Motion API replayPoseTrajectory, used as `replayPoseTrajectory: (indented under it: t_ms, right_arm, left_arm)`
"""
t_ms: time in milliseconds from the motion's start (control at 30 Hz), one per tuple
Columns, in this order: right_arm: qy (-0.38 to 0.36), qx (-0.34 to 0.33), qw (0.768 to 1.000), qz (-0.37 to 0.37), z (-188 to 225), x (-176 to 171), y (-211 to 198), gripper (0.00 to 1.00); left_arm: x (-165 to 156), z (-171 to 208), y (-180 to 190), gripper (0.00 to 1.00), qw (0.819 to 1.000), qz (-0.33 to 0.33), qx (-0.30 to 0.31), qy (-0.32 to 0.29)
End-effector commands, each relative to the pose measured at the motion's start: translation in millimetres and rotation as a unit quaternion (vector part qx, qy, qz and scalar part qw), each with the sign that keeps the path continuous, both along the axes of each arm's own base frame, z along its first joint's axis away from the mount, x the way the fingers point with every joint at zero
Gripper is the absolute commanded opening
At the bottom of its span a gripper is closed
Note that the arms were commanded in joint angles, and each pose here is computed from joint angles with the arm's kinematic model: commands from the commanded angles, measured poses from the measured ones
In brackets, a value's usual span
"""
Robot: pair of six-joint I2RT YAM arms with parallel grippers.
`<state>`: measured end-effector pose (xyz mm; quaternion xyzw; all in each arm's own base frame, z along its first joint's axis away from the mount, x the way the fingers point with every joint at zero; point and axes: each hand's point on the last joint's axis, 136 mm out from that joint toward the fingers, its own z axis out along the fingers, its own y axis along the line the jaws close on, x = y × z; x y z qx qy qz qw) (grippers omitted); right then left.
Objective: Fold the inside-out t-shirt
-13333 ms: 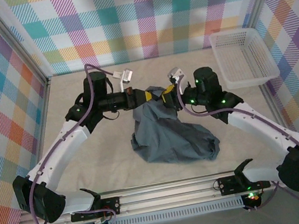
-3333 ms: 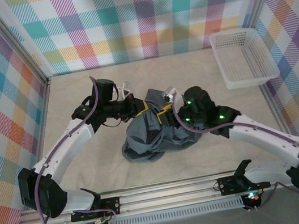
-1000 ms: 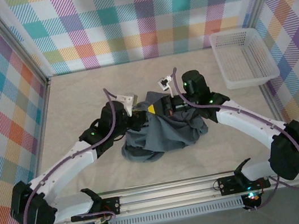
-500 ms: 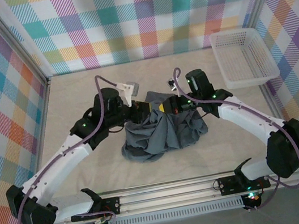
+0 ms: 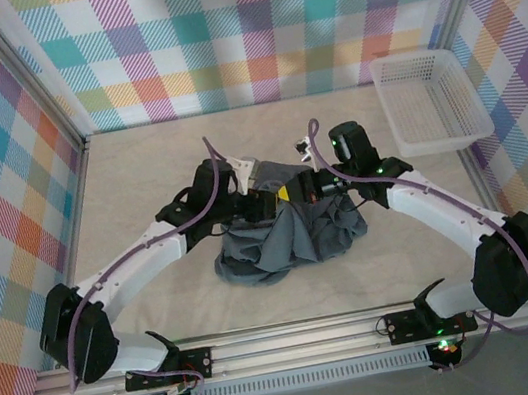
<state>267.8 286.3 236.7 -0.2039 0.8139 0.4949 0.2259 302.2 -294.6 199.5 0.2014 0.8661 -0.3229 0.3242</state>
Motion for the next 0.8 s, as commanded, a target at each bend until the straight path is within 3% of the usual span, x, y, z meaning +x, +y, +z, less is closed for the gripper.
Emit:
replayPoseTrajectory:
  t_ms: [0, 233, 267, 333, 400, 533, 633, 767]
  right_arm:
    - [-0.032, 0.039, 0.998, 0.028, 34, -6, 6, 0.00]
    - [-0.038, 0.045, 0.998, 0.029, 41, -10, 5, 0.00]
    - [-0.039, 0.043, 0.998, 0.025, 40, -9, 4, 0.00]
    - [-0.038, 0.027, 0.999, 0.007, 35, -5, 0, 0.00]
    - [-0.029, -0.004, 0.999, -0.035, 22, 6, -11, 0.00]
    - [0.008, -0.069, 0.992, -0.107, -24, 36, -53, 0.01]
    - [0.016, -0.157, 0.983, -0.091, -76, 44, -66, 0.02]
    - [0.036, -0.039, 0.998, -0.039, -36, 40, -30, 0.15]
  left_arm:
    - [20, 2, 0, 0.35, 0.999, 0.023, -0.001, -0.034]
    - [32, -22, -5, 0.39, 1.000, 0.026, 0.006, -0.009]
    - [32, -23, -5, 0.37, 1.000, 0.027, 0.005, -0.005]
    - [31, -19, -3, 0.22, 1.000, 0.030, -0.005, -0.003]
    - [28, -2, 2, 0.00, 0.999, 0.039, -0.028, -0.004]
    - [1, 59, 19, 0.00, 0.996, 0.038, -0.086, -0.008]
    - [-26, 99, 23, 0.00, 0.994, 0.007, -0.105, 0.019]
    - [-44, 105, 22, 0.00, 0.995, -0.024, -0.077, 0.054]
